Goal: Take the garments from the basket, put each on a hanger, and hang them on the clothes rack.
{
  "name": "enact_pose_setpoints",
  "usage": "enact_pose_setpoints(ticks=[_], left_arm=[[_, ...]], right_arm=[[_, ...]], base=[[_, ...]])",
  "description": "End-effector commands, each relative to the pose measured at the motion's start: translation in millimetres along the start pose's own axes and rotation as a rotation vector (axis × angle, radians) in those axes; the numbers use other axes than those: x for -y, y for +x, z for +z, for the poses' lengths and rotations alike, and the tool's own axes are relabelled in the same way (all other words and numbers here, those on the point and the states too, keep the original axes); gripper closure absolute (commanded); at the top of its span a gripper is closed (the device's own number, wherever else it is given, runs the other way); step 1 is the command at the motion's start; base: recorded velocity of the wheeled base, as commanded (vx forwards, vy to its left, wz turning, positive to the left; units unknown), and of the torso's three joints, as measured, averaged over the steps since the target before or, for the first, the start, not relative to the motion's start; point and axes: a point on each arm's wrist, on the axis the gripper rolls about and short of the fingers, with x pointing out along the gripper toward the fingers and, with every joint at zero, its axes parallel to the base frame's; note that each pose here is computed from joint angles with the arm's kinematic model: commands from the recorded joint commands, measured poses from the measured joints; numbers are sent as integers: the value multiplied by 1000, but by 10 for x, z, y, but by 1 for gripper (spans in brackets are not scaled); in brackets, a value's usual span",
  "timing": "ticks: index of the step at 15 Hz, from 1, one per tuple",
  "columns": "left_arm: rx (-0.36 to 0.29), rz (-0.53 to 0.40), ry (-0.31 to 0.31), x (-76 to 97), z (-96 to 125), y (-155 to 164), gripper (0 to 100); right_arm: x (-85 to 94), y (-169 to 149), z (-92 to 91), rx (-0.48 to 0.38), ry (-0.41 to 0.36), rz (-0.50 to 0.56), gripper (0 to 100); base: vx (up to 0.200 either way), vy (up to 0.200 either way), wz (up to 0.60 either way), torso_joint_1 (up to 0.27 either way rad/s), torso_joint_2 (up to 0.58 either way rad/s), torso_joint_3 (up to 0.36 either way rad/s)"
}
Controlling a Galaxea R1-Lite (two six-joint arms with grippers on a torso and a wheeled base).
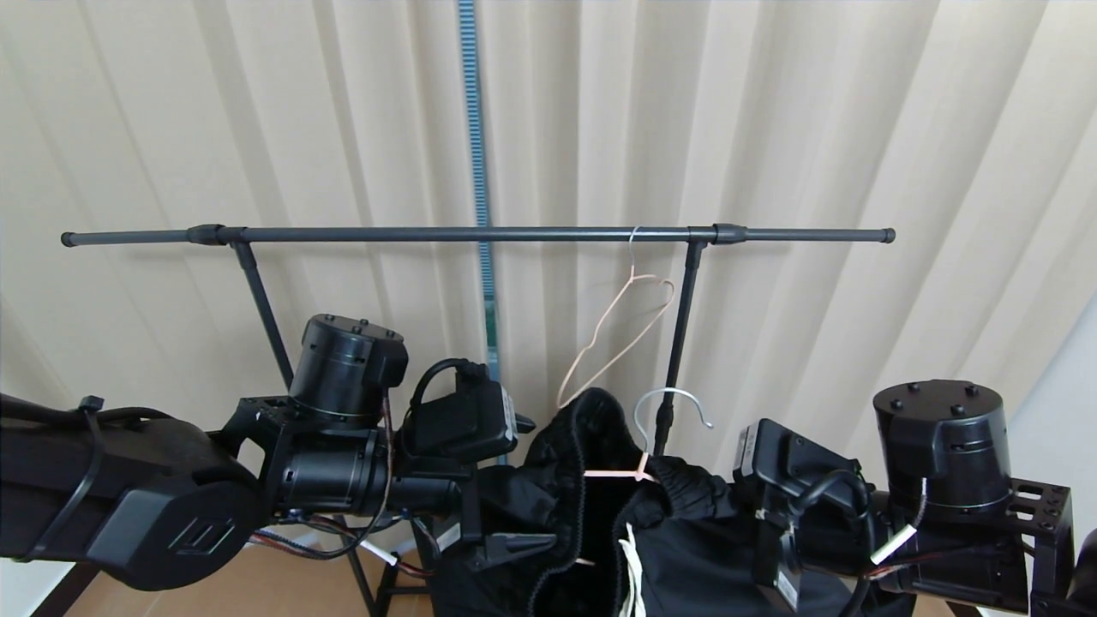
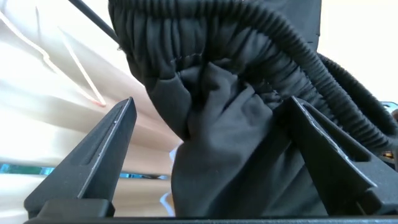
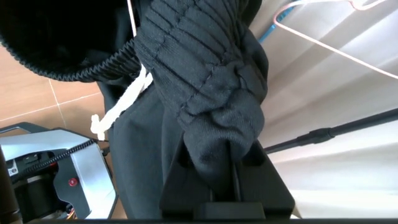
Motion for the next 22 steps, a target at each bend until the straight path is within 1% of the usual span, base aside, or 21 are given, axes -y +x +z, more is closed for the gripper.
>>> enact_pose_setpoints(ticks=[1,3,5,8,10,13,15,16,22], left_arm=[[-8,-6,-8,6,-23,17,0],[-9,-6,-11,4,-29,19,0],[-12,-8,-13,8,-37,22,0],[-17,-12,-24,8,-55,40,0],[-19,-15,-27,10,-65,41,0],[-28,-23,-34,23,-93,54,0],[-29,-22,-36,20,-99,55,0],[-28,-21,-35,20,-96,52,100],[-30,-21,-37,37,-102,31,100]], right_arm=[[-37,-24,26,13,-11,9,100],[-63,-32,26,18,-14,24,100],[-105,-65,56,40,-25,47,100],[-117,-102,72,54,-29,50,100],[-132,-115,76,88,-38,75,100],[-142,-113,81,123,-50,69,100],[-165,-117,87,126,-54,77,100],[-172,-118,88,132,-57,77,100],[-174,-100,97,148,-57,82,100]], base=[[0,0,0,0,0,0],[0,0,0,0,0,0],[0,0,0,0,0,0],[0,0,0,0,0,0],[0,0,0,0,0,0],[0,0,0,0,0,0],[0,0,0,0,0,0],[0,0,0,0,0,0],[0,0,0,0,0,0]])
